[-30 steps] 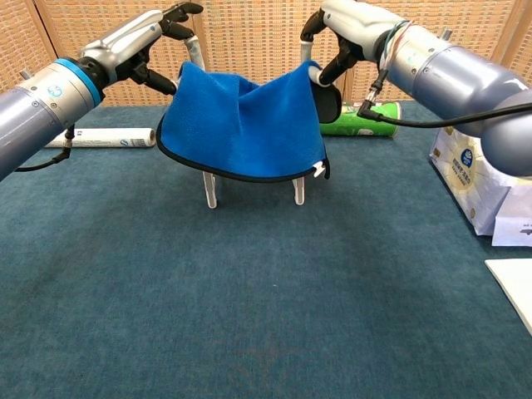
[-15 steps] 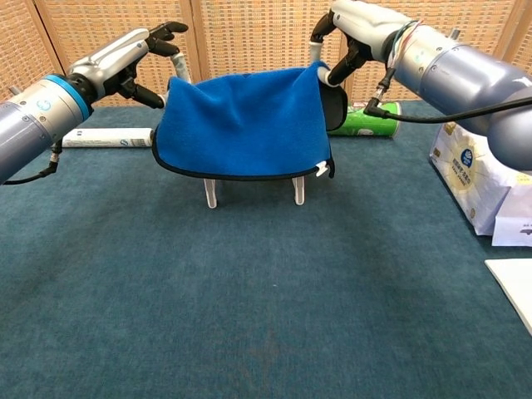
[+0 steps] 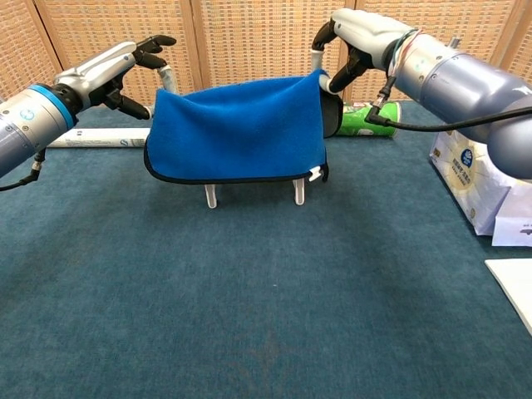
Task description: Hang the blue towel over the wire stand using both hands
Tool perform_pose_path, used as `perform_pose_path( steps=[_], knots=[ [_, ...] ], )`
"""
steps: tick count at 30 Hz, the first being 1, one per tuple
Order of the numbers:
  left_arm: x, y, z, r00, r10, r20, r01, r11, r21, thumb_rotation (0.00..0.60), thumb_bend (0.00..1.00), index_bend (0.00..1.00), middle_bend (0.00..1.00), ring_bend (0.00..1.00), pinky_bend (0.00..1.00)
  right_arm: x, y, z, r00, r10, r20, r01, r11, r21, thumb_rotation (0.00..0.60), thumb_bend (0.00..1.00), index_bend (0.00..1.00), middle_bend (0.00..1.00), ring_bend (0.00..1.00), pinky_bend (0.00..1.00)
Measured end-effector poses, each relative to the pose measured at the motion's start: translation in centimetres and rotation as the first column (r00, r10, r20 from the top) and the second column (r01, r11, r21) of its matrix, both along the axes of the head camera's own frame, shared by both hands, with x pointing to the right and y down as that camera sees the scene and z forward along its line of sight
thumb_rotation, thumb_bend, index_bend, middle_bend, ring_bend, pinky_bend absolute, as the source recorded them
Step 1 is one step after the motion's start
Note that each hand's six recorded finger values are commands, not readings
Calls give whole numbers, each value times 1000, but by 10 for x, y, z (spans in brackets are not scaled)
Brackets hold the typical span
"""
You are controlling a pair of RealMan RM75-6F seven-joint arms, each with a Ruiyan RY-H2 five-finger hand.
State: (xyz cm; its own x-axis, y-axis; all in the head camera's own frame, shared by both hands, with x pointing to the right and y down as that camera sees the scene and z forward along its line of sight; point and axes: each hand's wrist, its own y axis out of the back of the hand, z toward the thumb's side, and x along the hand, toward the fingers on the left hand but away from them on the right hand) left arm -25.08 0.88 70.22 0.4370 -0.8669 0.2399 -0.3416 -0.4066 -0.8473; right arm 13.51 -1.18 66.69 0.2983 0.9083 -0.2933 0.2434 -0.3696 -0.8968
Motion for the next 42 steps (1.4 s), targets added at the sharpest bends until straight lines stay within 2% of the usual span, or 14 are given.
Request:
perform_pose_path(
  steps=[8,10,13,15,18,21,24,28,30,36,42],
  knots=[
    [0,3,7,1000,6,27,-6,1000,-27,600,479,568,0,0,0,-2,4,2,1000,-12,-2,12,1000,-4,600,517,625,209,45,115],
    [0,4,8,999,8,31,-7,1000,-31,600,480,496,0,0,0,-3,4,3,1000,-13,-3,13,1000,-7,600,517,625,208,45,115],
    [-1,4,8,999,11,39,-10,999,-31,600,480,311,0,0,0,-4,6,4,1000,-17,0,17,1000,-13,600,516,592,208,46,115],
    [-2,5,8,999,19,49,-18,999,-30,600,481,156,0,0,0,-5,7,5,1000,-20,7,20,1000,-17,600,486,462,203,46,115],
    [-5,5,8,998,31,59,-29,999,-31,600,478,13,0,0,0,-6,9,5,999,-29,19,29,999,-22,600,394,253,172,45,115],
    [-7,6,8,997,44,65,-42,999,-33,600,441,0,0,0,0,-7,10,4,999,-40,21,40,999,-17,600,318,160,146,45,115],
    [-8,7,7,997,44,55,-42,998,-38,600,385,0,0,0,0,-7,10,3,999,-44,22,45,999,-10,600,262,119,126,46,115],
    [-12,7,5,997,42,59,-40,999,-33,600,341,0,0,0,0,-5,11,0,999,-47,18,47,999,-3,600,234,102,105,46,115],
    [-13,6,4,997,41,66,-39,999,-32,600,323,0,0,0,0,-5,11,-1,999,-47,17,47,999,-2,600,188,88,89,43,115],
    [-24,6,5,993,38,116,-34,999,-33,600,121,0,0,0,0,-1,14,-4,999,-53,0,53,999,1,600,50,37,19,0,115],
    [-47,8,0,984,24,174,-19,999,-27,600,106,0,0,0,0,11,23,-15,998,-61,-13,61,998,10,600,28,36,8,0,115]
  ],
)
